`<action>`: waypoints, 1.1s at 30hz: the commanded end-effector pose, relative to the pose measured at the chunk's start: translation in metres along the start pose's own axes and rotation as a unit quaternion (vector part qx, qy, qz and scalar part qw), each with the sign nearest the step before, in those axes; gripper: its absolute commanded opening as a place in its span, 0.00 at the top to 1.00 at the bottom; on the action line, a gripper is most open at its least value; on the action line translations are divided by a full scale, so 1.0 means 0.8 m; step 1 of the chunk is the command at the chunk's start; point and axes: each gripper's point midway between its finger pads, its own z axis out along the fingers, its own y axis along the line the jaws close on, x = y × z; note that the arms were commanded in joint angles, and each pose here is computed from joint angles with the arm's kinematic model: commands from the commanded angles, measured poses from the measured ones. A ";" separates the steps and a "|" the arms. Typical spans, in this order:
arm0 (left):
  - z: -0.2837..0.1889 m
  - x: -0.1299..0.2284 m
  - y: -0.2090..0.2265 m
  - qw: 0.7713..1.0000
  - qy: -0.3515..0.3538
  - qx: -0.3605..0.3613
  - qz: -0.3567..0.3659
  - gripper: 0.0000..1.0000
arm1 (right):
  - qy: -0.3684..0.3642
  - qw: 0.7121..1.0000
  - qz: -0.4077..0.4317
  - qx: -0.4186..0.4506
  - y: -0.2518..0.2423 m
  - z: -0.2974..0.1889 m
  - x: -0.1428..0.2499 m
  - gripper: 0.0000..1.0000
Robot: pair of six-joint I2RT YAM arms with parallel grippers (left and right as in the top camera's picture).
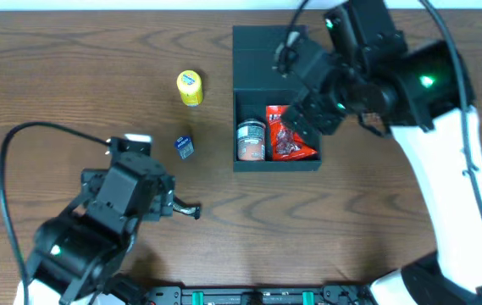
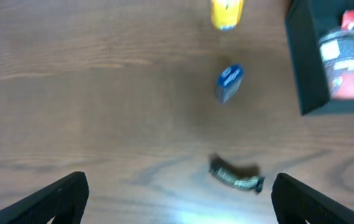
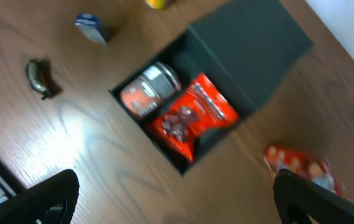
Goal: Pack container
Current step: 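Withdraw the right gripper from the box toward the front right, then grasp the yellow Mentos tub with the left gripper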
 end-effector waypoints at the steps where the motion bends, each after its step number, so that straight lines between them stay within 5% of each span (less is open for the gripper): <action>1: 0.002 -0.018 -0.003 1.000 -0.026 0.000 -0.017 0.05 | 0.018 0.997 0.068 0.040 -0.015 -0.012 0.025 0.01; 9: 0.074 -0.037 -0.008 0.998 0.004 -0.061 0.006 0.05 | 0.042 0.982 0.165 0.083 -0.007 -0.004 0.101 0.01; 19: 0.202 -0.051 -0.022 0.997 0.056 0.028 0.033 0.05 | -0.063 0.952 0.270 0.127 0.009 -0.019 0.174 0.01; 33: 0.343 -0.060 -0.065 0.994 0.036 0.101 0.034 0.05 | -0.027 0.919 0.340 0.200 -0.002 0.016 0.250 0.01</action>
